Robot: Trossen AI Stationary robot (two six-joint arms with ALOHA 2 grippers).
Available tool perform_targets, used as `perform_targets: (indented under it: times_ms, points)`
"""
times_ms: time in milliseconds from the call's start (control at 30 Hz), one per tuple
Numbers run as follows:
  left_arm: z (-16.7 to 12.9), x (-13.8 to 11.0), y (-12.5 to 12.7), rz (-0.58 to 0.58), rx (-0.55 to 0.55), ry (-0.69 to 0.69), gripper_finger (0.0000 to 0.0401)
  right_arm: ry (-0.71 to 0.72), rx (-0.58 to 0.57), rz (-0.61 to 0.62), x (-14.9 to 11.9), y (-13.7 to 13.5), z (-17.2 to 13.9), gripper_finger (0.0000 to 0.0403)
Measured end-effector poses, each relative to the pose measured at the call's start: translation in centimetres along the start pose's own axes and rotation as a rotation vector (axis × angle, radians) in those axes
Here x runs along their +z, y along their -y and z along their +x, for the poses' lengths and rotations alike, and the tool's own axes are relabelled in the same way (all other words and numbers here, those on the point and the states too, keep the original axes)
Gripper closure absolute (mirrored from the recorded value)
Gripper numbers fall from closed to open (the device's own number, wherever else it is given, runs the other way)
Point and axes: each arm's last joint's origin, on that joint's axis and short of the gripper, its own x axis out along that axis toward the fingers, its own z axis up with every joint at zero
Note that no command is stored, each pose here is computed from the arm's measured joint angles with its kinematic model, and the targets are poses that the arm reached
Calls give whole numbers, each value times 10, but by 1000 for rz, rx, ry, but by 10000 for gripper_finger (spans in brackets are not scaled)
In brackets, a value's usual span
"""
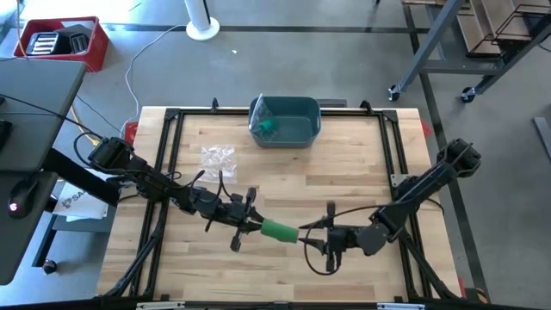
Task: Roll bandage
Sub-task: Roll the green bandage
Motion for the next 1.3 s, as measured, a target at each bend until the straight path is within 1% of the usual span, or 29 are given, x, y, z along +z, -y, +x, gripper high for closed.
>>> perform_targets:
  times_ms: [133,300,500,633,767,1033,1100,1167,1300]
  points:
    - [0,0,0,0,0,0,386,-20,-10,-2,-3,5,5,269]
    - [0,0,0,0,1,0,386,-46,-1,-43,-7,6,6,269]
    - [0,1,0,-1,0,6,386,-36,4,-82,-6,7,7,269]
    - [0,2,0,-6,4,19,386,-13,-14,-59,-3,10,10,270]
    - [0,2,-1,-20,39,21,386,-16,-25,-56,-4,13,12,270]
    - [0,2,-2,-31,68,28,366,-13,-49,-60,-4,19,16,271]
    - [0,2,-2,-42,72,28,358,-14,-52,-55,-5,20,17,279]
    - [0,2,-2,-42,73,28,348,-14,-52,-54,-5,20,17,296]
    - [0,2,-2,-41,74,24,322,-12,-52,-52,-4,20,17,360]
